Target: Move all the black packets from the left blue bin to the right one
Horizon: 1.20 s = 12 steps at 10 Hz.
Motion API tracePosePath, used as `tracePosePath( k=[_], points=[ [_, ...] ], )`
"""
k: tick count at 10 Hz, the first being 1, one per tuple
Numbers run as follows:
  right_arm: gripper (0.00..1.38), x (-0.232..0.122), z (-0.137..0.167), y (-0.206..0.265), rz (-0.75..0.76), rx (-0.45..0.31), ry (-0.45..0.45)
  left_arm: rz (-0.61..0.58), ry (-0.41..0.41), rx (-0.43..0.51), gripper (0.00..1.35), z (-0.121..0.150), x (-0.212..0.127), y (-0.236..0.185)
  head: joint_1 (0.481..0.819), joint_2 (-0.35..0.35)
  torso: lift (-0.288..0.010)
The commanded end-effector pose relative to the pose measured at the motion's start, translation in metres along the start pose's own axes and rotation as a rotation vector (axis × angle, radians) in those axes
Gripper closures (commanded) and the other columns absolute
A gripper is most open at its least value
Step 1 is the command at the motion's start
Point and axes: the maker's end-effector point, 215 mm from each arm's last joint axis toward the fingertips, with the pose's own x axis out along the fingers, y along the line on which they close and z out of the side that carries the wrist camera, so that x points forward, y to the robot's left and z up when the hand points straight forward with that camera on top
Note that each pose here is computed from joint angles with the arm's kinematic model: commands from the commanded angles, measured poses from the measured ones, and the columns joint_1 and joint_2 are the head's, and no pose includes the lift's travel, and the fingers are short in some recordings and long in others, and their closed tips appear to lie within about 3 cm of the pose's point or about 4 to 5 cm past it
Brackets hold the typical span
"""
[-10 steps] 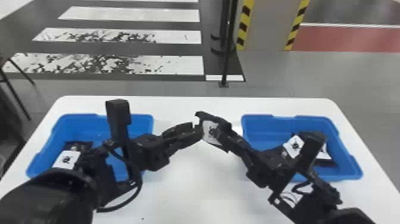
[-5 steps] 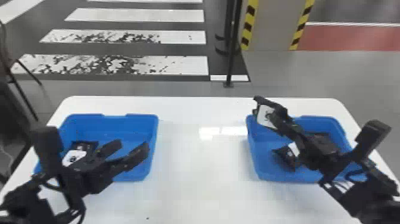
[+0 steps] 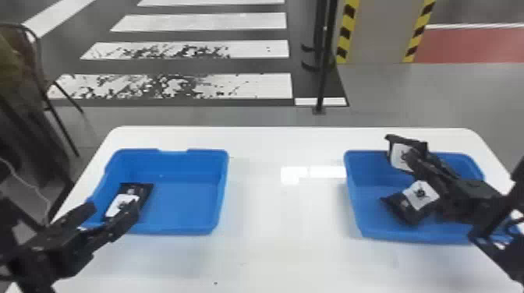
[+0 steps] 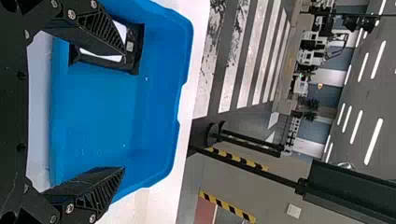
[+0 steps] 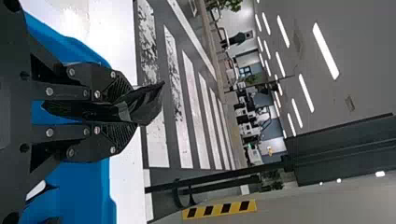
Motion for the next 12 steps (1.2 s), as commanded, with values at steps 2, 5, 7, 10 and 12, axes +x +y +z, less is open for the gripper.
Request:
tracePosePath(
  k=[2,5,7,10,12],
  points=[
    [0.08,-0.039,0.012,-0.013,-0.124,-0.076,-0.023,0.03,-0.004,0.027,0.17,0.007,0.001,0.01,0.695,0.056,-0.14],
    [0.15,-0.081,0.018,0.039,-0.101,-0.091,-0.043,0.095,0.015,0.07,0.17,0.01,0.008,0.032,0.695,0.067,-0.14],
    [0.15,-0.098,0.02,0.088,-0.038,-0.073,-0.057,0.111,0.053,0.087,0.17,0.006,0.034,0.042,0.695,0.136,-0.14],
    [0.16,-0.111,0.013,0.125,0.022,-0.034,-0.047,0.135,0.136,0.095,0.17,-0.005,0.071,0.051,0.695,0.207,-0.14],
    [0.16,-0.111,0.012,0.128,0.036,-0.026,-0.048,0.165,0.19,0.082,0.17,-0.012,0.085,0.055,0.695,0.224,-0.14]
  ],
)
